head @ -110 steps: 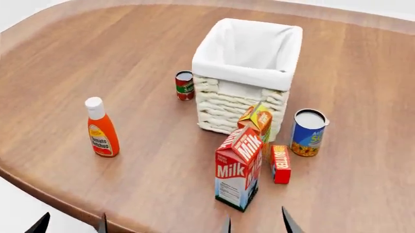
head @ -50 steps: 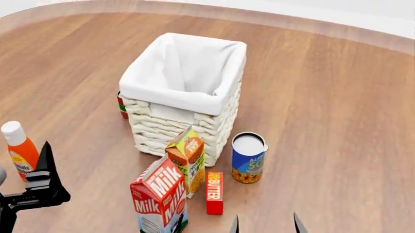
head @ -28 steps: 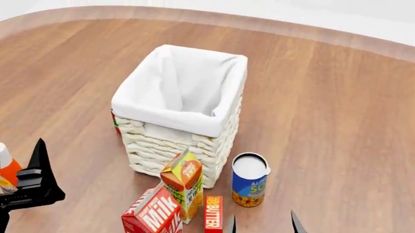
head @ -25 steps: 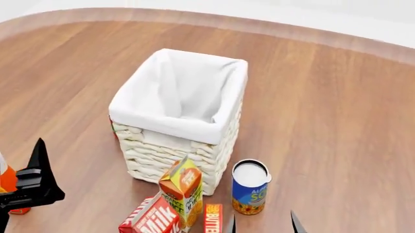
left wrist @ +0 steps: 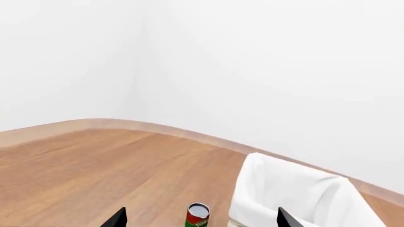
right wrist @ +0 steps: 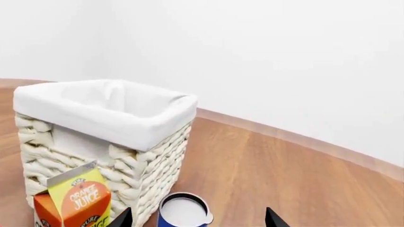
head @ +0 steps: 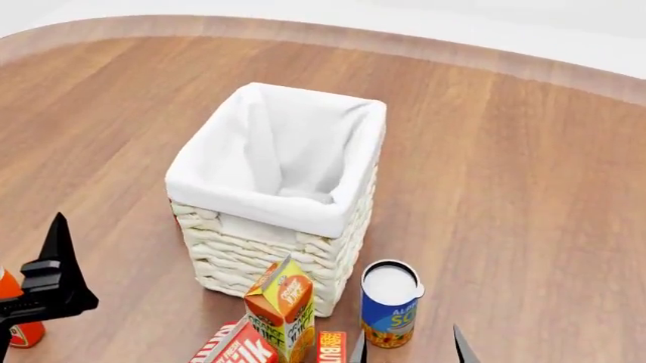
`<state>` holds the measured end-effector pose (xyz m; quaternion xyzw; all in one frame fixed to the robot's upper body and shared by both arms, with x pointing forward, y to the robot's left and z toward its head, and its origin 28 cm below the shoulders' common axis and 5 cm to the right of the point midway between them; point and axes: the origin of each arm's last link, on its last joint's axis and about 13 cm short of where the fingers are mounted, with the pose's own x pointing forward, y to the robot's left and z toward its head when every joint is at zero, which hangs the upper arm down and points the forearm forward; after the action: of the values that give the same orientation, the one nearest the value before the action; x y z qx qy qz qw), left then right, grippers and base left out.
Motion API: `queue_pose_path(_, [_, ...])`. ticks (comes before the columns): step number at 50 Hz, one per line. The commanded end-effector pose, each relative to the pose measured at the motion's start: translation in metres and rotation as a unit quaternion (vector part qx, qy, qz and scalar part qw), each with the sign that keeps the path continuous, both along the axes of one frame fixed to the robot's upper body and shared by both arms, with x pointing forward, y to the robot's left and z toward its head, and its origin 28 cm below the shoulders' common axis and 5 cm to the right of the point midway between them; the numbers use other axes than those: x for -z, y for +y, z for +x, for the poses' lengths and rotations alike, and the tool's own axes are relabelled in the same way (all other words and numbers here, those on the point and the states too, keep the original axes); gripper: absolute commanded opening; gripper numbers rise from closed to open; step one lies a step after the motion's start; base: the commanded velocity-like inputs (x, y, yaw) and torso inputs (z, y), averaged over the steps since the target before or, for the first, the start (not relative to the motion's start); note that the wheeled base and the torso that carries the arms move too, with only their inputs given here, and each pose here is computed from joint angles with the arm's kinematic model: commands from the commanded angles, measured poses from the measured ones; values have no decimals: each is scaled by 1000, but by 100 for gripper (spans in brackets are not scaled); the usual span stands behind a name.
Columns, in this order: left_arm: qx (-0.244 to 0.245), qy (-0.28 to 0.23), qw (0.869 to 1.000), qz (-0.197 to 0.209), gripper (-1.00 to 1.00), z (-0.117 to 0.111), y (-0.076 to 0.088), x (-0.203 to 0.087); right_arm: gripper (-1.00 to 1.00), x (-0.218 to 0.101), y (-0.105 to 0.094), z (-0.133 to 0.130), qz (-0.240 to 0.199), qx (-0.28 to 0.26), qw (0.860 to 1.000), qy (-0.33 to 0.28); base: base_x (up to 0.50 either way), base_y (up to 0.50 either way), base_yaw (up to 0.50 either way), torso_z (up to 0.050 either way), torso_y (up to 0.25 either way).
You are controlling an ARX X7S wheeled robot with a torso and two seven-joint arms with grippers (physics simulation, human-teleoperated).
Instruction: Pick up the butter and put it in the basket.
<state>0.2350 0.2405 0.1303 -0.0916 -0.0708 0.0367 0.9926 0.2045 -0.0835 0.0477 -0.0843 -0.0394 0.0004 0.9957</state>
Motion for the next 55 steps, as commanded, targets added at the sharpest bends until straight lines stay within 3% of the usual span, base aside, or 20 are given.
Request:
queue_pose_path(1, [-2, -2, 1000, -2, 100, 1, 0, 0, 100, -1, 0, 0, -1, 0, 1000, -2, 0, 0, 0, 0, 0])
queue_pose_path(5, [2, -8, 1000, 0, 100, 0, 0, -1, 100, -1, 0, 0, -1, 0, 1000, -3, 0, 0, 0, 0, 0])
queue_pose_path(7, [11, -7, 1000, -18, 100, 0, 2, -2, 100, -1, 0, 0, -1, 1, 1000, -3, 0, 0, 0, 4, -50])
queue_pose_path(9, [7, -16, 1000, -4, 100, 1, 1, -2, 100, -2, 0, 0, -2, 1, 1000, -3, 0, 0, 0, 21, -246])
queue_pose_path(47, [3, -12, 1000, -9, 100, 1, 2, -2, 100, -6, 2, -1, -5, 0, 1000, -10, 0, 0, 0, 21, -246])
queue_pose_path(51, [5, -3, 1000, -27, 100, 1, 3, -3, 100, -5, 2, -2, -4, -1, 1000, -9, 0, 0, 0, 9, -42])
queue_pose_path(53, [5, -2, 1000, -28, 100, -1, 2, -4, 100, -5, 1, -5, 15, -10, 1000, -24, 0, 0, 0, 0, 0])
queue_pose_path(55, [7, 0, 1000, -27, 100, -4, 1, -3, 100, -2, 0, -8, 60, -40, 996, -53, 0, 0, 0, 0, 0])
